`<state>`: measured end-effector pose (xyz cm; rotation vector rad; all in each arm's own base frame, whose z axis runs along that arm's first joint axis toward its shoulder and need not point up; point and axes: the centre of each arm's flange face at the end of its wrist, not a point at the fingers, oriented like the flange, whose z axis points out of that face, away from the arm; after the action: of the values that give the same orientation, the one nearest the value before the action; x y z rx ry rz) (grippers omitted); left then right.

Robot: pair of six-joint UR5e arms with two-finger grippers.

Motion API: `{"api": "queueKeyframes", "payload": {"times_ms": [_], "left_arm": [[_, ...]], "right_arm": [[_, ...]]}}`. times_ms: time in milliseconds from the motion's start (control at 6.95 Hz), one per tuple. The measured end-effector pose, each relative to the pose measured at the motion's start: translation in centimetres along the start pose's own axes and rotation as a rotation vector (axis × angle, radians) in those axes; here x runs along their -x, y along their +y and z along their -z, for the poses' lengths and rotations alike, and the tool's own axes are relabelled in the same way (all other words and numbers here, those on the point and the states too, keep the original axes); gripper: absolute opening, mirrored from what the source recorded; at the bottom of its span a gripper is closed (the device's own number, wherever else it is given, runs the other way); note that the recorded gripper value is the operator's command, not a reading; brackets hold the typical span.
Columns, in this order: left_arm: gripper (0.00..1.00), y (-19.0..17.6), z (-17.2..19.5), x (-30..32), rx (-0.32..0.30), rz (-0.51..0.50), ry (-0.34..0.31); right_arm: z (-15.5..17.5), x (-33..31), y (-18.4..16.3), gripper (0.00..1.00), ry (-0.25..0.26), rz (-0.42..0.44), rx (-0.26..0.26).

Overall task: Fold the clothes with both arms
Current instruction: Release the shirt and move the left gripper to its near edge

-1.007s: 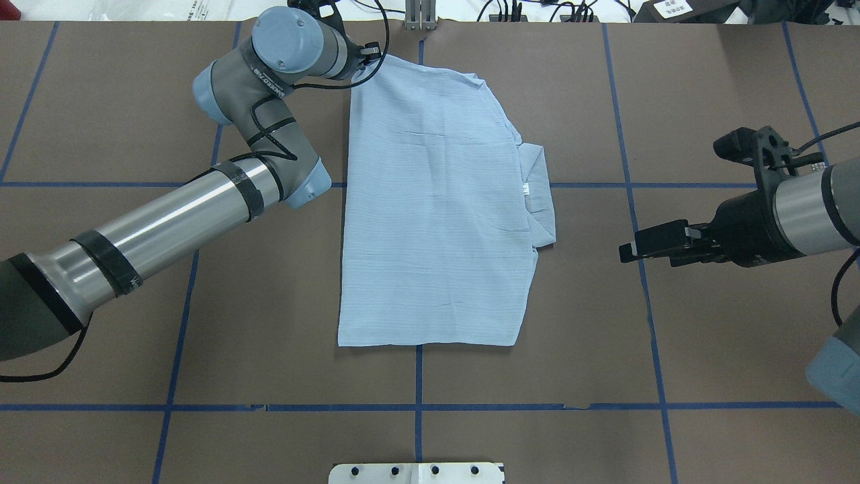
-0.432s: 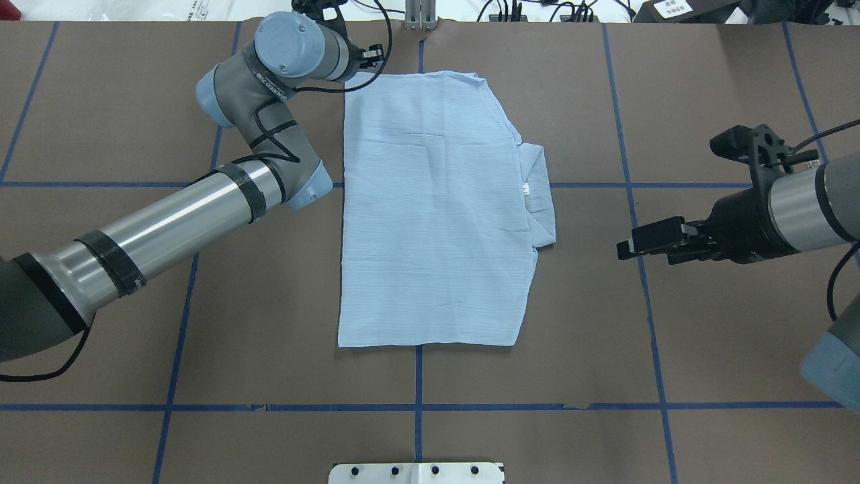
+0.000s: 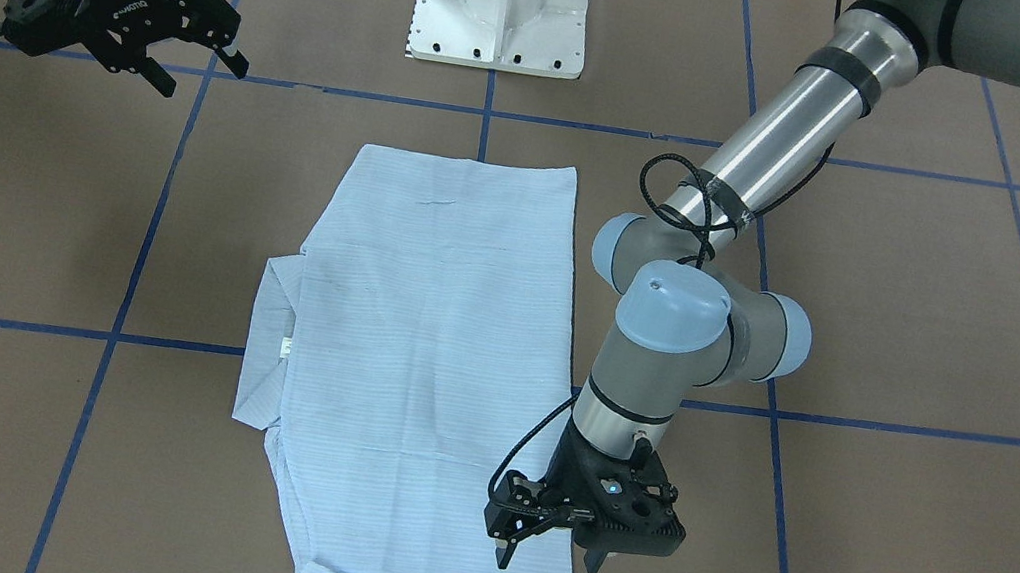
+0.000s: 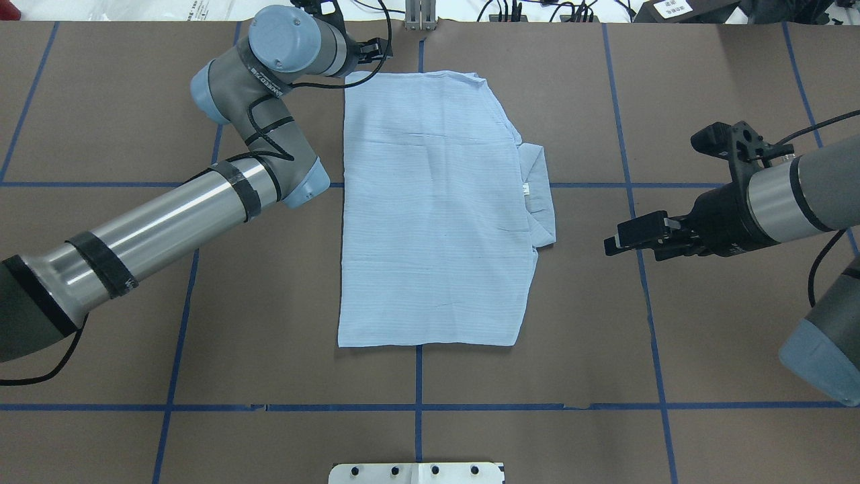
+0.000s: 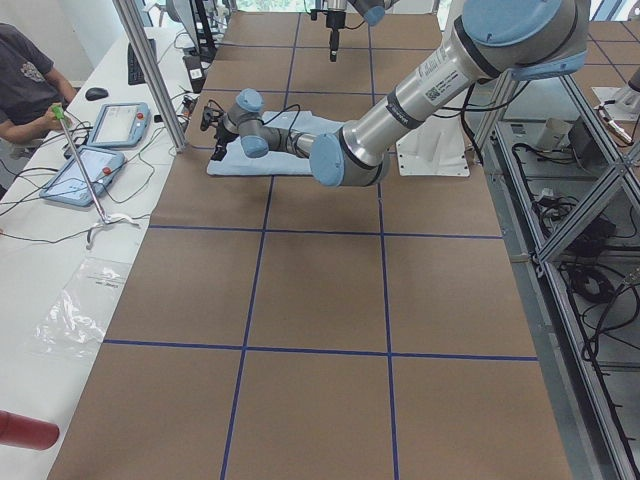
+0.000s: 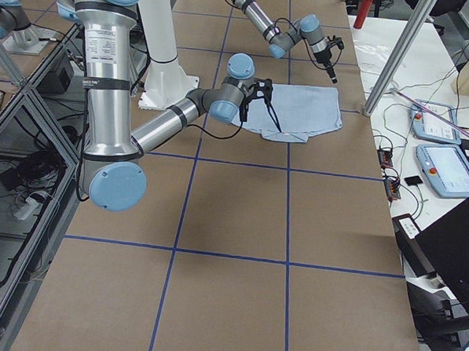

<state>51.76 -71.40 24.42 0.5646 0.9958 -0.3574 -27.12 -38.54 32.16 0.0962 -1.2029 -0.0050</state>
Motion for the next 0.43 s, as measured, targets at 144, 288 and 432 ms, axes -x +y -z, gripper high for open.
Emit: {"api": "queueKeyframes", "payload": {"times_ms": [144, 288, 432], "left_arm": [[0.99, 0.8, 1.8, 0.6, 0.048, 0.006, -0.012], [0.99, 2.4, 4.3, 2.0, 0.110, 0.017, -0.003], [0.99, 5.3, 7.3, 4.1, 0.168, 0.038, 0.032]], "right_arm": [[-0.4, -0.3, -0.2, 1.00, 0.008, 0.001, 0.001], [-0.6, -0.5, -0.3, 1.00, 0.014, 0.000, 0.000], [-0.9, -0.9, -0.5, 1.00, 0.028, -0.006, -0.017]]}}
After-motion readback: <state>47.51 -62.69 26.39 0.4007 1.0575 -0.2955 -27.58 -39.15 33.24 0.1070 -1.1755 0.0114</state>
